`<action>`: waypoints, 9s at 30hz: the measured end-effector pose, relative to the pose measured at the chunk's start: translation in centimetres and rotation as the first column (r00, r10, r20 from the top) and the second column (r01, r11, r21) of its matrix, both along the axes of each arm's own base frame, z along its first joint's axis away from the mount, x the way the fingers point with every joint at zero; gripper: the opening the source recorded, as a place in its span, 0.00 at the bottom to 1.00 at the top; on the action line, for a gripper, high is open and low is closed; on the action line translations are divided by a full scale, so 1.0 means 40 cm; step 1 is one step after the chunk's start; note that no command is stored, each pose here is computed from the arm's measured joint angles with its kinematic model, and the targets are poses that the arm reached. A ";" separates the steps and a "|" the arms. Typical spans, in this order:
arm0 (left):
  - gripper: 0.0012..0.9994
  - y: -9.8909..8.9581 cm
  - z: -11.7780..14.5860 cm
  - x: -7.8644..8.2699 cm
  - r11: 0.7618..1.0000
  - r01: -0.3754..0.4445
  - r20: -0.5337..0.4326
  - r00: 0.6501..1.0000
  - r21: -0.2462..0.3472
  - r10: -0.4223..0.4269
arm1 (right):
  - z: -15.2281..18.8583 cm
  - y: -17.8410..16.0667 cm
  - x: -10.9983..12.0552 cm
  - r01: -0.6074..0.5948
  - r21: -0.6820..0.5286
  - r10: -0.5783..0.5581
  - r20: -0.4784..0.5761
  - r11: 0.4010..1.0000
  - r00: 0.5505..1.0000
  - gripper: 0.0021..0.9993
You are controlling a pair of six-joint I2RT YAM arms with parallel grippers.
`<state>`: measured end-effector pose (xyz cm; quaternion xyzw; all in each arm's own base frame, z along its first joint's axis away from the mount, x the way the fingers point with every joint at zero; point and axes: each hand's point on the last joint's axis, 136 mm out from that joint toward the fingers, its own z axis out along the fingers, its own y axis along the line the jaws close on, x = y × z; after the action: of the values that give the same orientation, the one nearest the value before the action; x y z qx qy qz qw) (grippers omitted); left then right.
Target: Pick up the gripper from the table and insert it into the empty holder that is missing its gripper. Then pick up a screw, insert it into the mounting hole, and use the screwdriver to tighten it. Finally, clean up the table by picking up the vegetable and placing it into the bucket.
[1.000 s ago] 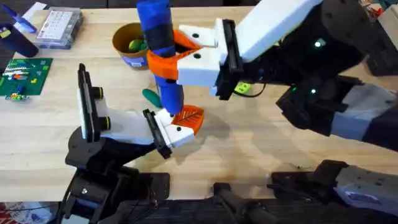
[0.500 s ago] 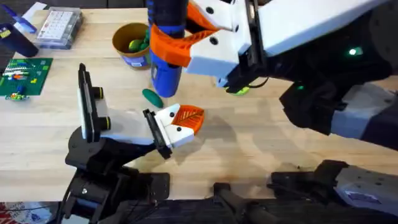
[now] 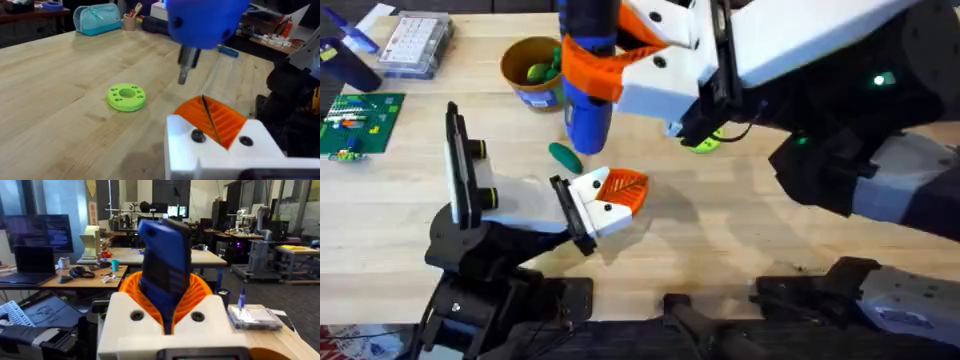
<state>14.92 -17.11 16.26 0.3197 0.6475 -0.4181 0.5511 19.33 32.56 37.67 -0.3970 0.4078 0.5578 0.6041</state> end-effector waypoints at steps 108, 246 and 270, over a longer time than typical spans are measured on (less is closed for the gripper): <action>0.02 0.000 -0.001 0.000 1.000 0.000 -0.002 1.000 0.001 0.000 | -0.083 0.066 0.055 -0.127 -0.164 0.078 -0.279 0.978 0.957 0.04; 0.02 -0.005 -0.001 -0.009 1.000 0.023 -0.010 1.000 -0.003 -0.023 | -0.072 0.050 -0.015 -0.215 -0.085 0.202 -0.141 0.973 0.969 0.04; 0.02 -0.006 -0.004 -0.012 0.999 0.032 -0.022 0.999 -0.005 -0.032 | -0.111 0.068 0.010 -0.196 -0.123 0.160 -0.253 0.973 0.954 0.04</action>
<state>14.43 -17.36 16.10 0.3240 0.6474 -0.4319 0.5379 19.75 35.27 33.21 -0.4046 0.4807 0.6226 0.4664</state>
